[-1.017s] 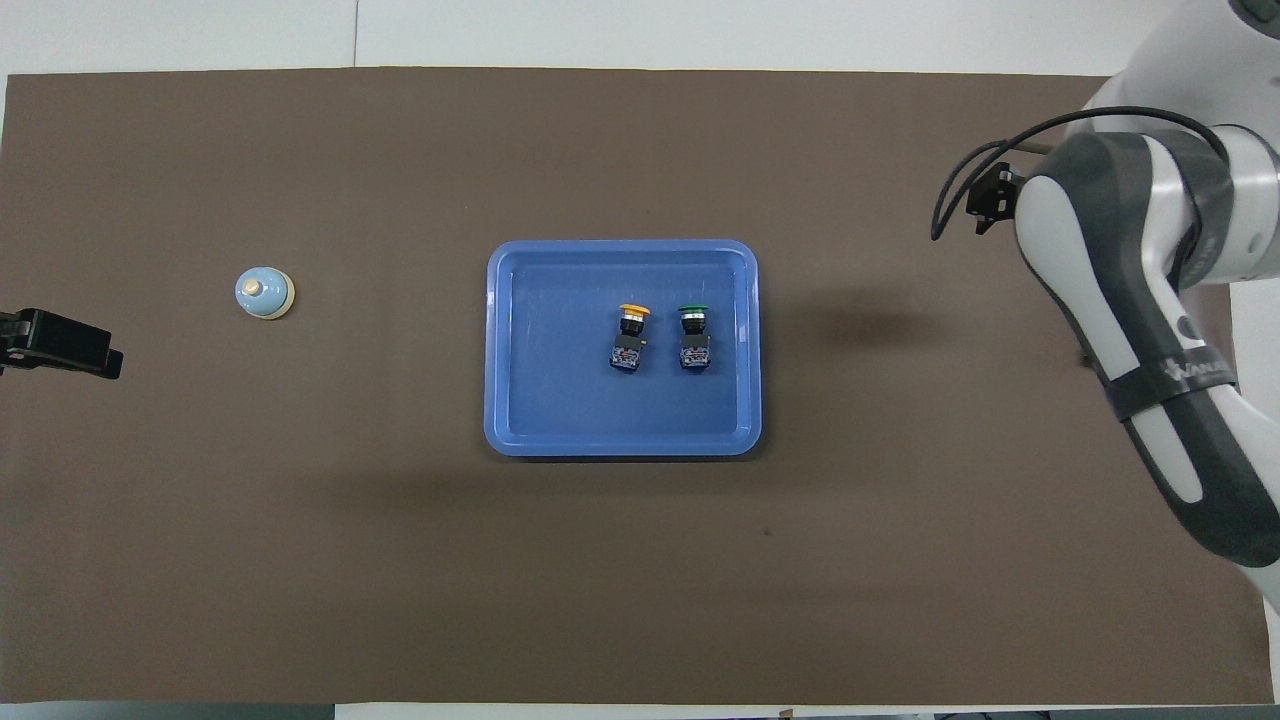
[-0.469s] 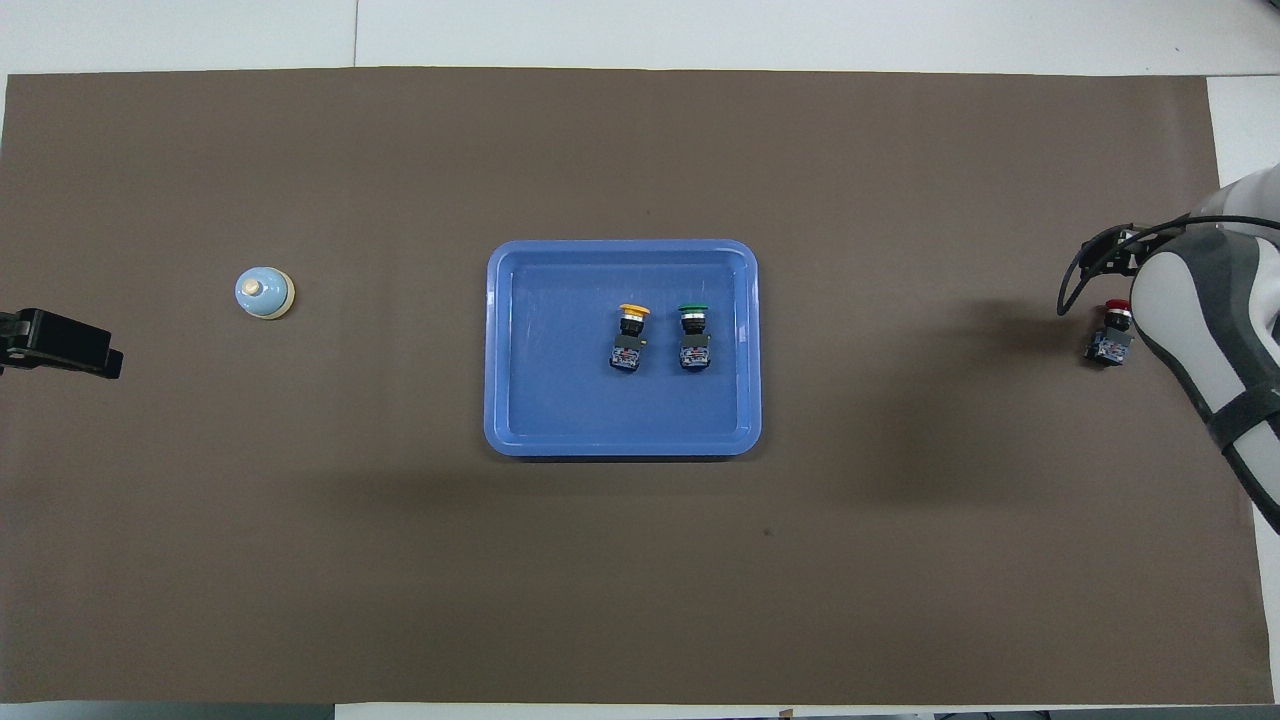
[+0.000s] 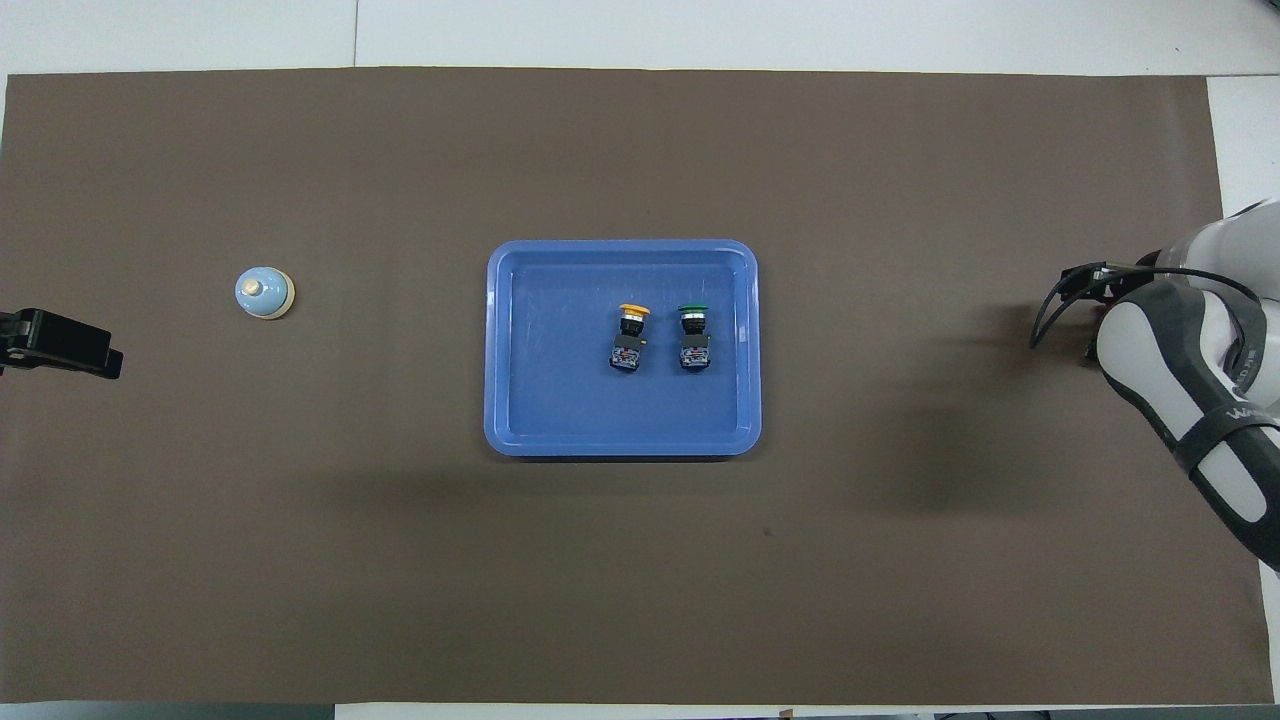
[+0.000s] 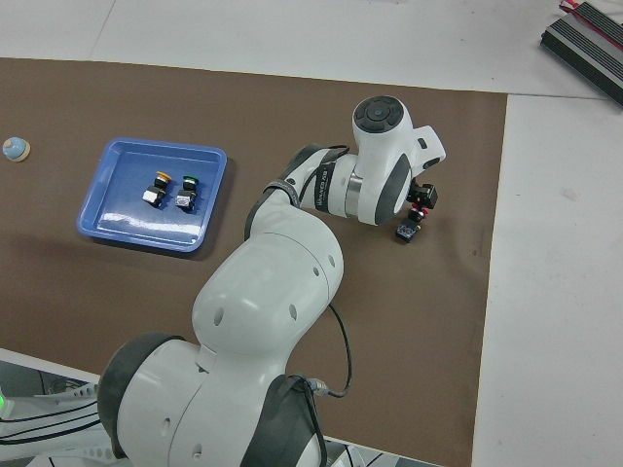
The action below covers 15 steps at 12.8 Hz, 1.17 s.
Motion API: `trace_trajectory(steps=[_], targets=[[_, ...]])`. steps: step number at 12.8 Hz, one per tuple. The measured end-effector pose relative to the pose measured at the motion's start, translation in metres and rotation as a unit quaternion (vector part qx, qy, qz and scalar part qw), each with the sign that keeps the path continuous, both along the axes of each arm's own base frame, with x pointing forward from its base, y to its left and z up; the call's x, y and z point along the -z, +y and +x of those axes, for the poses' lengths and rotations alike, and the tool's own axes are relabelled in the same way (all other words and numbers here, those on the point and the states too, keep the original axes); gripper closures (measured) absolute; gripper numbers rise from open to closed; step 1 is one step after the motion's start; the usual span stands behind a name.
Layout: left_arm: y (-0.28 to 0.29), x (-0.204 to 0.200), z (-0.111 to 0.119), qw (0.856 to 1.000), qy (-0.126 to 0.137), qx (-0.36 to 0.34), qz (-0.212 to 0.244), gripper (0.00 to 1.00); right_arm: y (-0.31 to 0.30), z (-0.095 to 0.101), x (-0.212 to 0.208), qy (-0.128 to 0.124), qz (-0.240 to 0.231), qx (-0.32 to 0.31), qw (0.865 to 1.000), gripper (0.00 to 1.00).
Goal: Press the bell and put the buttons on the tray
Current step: 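Reach the right gripper to the red button and grasp it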
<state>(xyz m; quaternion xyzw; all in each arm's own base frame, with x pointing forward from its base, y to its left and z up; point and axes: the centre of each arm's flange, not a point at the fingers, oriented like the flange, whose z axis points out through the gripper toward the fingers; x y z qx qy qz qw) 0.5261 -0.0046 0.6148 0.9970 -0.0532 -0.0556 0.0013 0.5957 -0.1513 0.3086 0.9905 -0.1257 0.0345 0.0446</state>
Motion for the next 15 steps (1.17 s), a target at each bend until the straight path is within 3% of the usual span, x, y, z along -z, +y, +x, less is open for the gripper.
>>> trace_trajectory(steps=[5,7,11,12,15], targets=[[0.0,0.0,0.0,1.0,0.0,0.0,0.0,0.0,-0.008,-0.011,0.013,0.005,0.002,0.008,1.0,0.0],[0.0,0.0,0.0,1.0,0.0,0.0,0.0,0.0,-0.008,-0.013,0.017,0.009,0.003,0.009,1.0,0.04],[0.0,0.0,0.0,1.0,0.0,0.0,0.0,0.0,-0.008,-0.015,0.018,0.011,0.004,0.009,1.0,0.55],[0.0,0.0,0.0,1.0,0.0,0.0,0.0,0.0,-0.008,-0.014,0.018,0.011,0.004,0.008,1.0,0.59],[0.0,0.0,0.0,1.0,0.0,0.0,0.0,0.0,-0.002,-0.013,0.017,0.014,0.005,-0.001,1.0,0.59]])
